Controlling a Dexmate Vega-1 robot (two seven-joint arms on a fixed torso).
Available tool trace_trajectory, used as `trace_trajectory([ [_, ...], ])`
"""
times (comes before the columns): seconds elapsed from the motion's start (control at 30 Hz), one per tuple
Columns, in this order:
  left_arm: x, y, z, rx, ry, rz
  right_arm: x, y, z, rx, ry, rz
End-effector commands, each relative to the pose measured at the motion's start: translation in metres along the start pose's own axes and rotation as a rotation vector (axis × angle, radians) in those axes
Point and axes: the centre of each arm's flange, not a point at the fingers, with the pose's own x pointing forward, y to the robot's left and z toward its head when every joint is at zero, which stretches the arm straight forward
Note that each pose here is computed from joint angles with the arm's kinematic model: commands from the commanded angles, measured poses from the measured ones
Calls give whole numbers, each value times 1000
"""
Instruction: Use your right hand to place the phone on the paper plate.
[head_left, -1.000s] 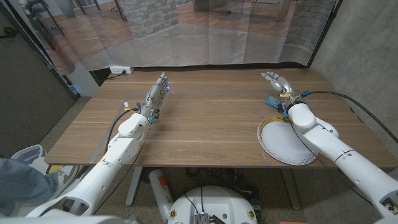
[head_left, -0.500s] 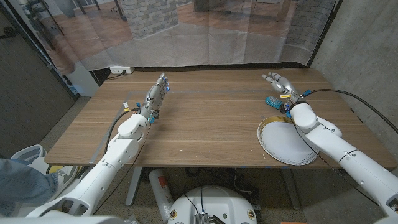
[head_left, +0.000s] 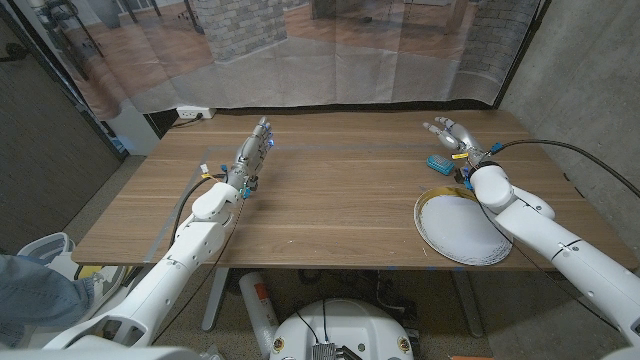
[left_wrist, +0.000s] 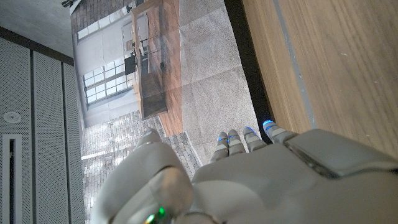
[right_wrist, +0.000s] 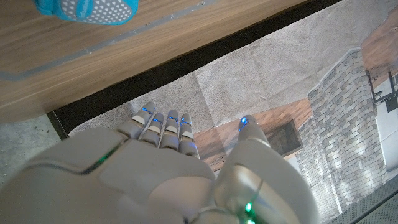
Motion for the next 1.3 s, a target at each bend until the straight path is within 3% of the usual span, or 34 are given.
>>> trace_trajectory([
  [0.03, 1, -2, -1, -8, -6, 5, -3, -3, -2, -75, 14, 13],
  [0.5, -1, -2, 1, -1, -11, 7, -7, 2, -1, -127, 18, 29],
  [1.3, -4, -4, 2, 2, -11, 11, -5, -1, 6, -256, 39, 68],
])
